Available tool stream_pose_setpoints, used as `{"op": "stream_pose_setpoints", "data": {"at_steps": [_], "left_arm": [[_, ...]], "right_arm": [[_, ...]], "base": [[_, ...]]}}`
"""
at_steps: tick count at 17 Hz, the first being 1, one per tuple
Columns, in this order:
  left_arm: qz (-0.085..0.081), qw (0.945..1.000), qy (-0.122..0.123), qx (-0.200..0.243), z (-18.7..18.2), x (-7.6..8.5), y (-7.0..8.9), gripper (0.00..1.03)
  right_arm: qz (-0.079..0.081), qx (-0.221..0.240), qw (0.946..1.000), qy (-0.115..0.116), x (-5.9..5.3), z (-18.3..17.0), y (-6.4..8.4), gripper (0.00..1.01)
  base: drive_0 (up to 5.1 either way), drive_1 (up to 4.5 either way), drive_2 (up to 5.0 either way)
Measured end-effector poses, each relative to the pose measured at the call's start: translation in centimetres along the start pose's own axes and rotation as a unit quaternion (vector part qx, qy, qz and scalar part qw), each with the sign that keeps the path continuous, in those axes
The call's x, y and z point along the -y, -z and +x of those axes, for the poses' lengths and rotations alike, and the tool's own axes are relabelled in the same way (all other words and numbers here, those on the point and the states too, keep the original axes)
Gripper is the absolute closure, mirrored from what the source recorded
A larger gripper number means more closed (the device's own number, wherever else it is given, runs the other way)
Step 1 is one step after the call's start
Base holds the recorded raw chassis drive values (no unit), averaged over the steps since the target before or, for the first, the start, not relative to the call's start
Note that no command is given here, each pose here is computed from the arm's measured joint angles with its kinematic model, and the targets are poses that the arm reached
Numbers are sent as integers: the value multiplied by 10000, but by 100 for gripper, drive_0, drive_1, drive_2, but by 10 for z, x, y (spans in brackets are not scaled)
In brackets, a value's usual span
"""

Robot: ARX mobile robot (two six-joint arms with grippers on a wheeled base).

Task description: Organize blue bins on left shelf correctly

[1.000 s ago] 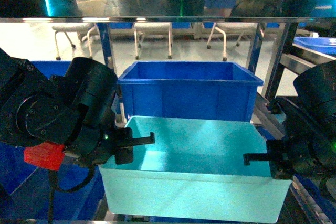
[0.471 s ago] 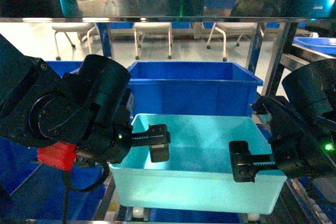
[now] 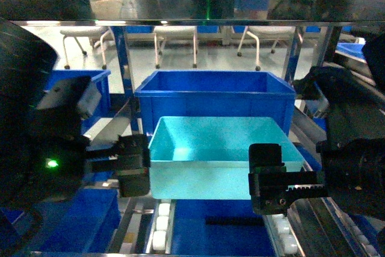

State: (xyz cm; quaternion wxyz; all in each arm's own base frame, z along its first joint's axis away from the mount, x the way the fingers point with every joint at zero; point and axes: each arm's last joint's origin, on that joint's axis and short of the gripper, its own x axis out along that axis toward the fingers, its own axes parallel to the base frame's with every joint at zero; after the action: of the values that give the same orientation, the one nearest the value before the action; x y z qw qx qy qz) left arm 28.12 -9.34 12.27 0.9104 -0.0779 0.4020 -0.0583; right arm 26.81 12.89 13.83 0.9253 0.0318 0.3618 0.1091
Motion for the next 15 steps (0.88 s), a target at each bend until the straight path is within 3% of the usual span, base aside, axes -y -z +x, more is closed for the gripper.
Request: {"op": "stream_pose_setpoints", "data": {"at_steps": [3, 10, 11, 12, 13, 14, 15], "left_arm": [[-13, 9999, 166, -33, -31, -14, 15, 5], [2, 9998, 175, -5, -31, -14, 14, 5], [142, 9975, 139, 672, -26, -13, 15, 9], [481, 9833, -357, 1717, -18, -23, 29, 21], [677, 9748, -686, 2010, -26, -39, 54, 32], [651, 9559, -787, 2752, -47, -50, 57, 44], [581, 9120, -546, 4023, -76, -47, 33, 59]], "right_arm": [[193, 98, 9998, -20, -13, -34, 16, 3], [288, 119, 9995, -64, -16, -35, 16, 3], [313, 794, 9963, 6, -16, -31, 15, 7], [132, 1923, 9800, 490, -6, -32, 24, 19], [-56, 2436, 9659, 873, 14, -45, 38, 30], [-59, 3075, 9442, 1184, 35, -63, 39, 43], [-71, 3697, 9234, 1032, 42, -85, 30, 58]], "base": [[0, 0, 0], [0, 0, 0], [0, 0, 0], [0, 0, 0], [0, 0, 0], [0, 0, 0], [0, 0, 0]]}}
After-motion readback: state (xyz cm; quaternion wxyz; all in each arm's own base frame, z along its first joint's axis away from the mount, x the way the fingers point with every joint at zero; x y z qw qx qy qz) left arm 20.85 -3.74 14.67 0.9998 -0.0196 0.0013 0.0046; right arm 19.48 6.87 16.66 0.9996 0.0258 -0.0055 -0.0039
